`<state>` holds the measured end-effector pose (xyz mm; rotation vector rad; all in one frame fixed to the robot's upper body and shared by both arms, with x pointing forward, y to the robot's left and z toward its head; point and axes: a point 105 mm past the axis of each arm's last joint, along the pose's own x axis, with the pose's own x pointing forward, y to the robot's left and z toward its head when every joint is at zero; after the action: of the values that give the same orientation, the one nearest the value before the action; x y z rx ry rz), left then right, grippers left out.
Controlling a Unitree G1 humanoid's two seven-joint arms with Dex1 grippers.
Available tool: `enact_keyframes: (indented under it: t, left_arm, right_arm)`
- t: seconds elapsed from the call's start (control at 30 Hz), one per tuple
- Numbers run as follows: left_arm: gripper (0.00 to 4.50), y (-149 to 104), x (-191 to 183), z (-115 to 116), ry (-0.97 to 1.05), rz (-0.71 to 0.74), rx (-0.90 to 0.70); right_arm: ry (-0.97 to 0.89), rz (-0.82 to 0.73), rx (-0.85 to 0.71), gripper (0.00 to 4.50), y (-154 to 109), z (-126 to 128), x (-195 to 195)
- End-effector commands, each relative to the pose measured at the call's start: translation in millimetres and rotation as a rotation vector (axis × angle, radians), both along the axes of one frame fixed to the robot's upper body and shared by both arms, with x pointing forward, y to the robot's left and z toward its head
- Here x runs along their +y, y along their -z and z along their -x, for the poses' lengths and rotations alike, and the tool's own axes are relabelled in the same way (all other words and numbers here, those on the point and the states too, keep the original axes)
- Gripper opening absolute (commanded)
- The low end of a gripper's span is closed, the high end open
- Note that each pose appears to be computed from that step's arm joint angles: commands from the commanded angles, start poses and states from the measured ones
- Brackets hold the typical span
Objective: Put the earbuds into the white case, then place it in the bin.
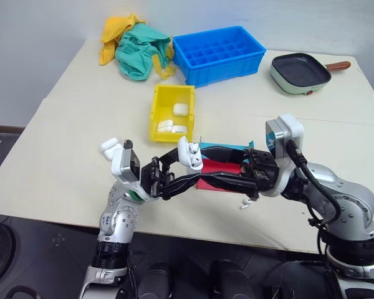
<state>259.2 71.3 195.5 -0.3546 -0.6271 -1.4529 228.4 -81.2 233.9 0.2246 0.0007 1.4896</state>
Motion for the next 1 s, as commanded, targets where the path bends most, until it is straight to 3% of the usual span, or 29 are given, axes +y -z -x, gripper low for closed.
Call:
enact_keyframes:
  t: [0.03,0.07,0.17,0.33,0.47,0.67,0.9,1.0]
  left_arm:
    - [2.78,7.7,11.1,-10.9,-0.121,-0.136,0.007]
    - [2.78,10.0,13.0,-17.0,-0.165,-0.183,0.014]
    - [2.78,13.7,16.1,-30.9,-0.268,-0.348,0.001]
    - [2.78,17.4,8.5,-34.2,-0.289,-0.539,-0.068]
    - [2.78,15.5,-3.5,-30.7,-0.270,-0.555,-0.084]
    - [2.78,12.2,-5.7,-24.6,-0.258,-0.517,-0.082]
    - [2.78,6.3,7.6,-19.0,-0.251,-0.465,-0.053]
    - [2.78,0.5,19.1,-24.4,-0.298,-0.427,-0.010]
  right_arm:
    - [0.009,0.034,-0.024,3.83,-6.9,11.5,-19.2]
    - [0.015,0.044,-0.022,3.83,-7.2,11.4,-22.5]
    - [0.062,0.093,-0.085,3.19,-9.8,4.5,-26.2]
    - [0.071,0.153,-0.219,1.38,-14.4,-11.3,-2.8]
    - [0.055,0.227,-0.298,0.03,-6.2,-18.9,17.8]
    - [0.106,0.290,-0.345,0.01,2.8,-33.5,25.1]
    - [0.215,0.378,-0.255,0.01,31.7,-44.8,-21.4]
    - [0.323,0.294,-0.213,0.01,32.8,-41.8,-49.2]
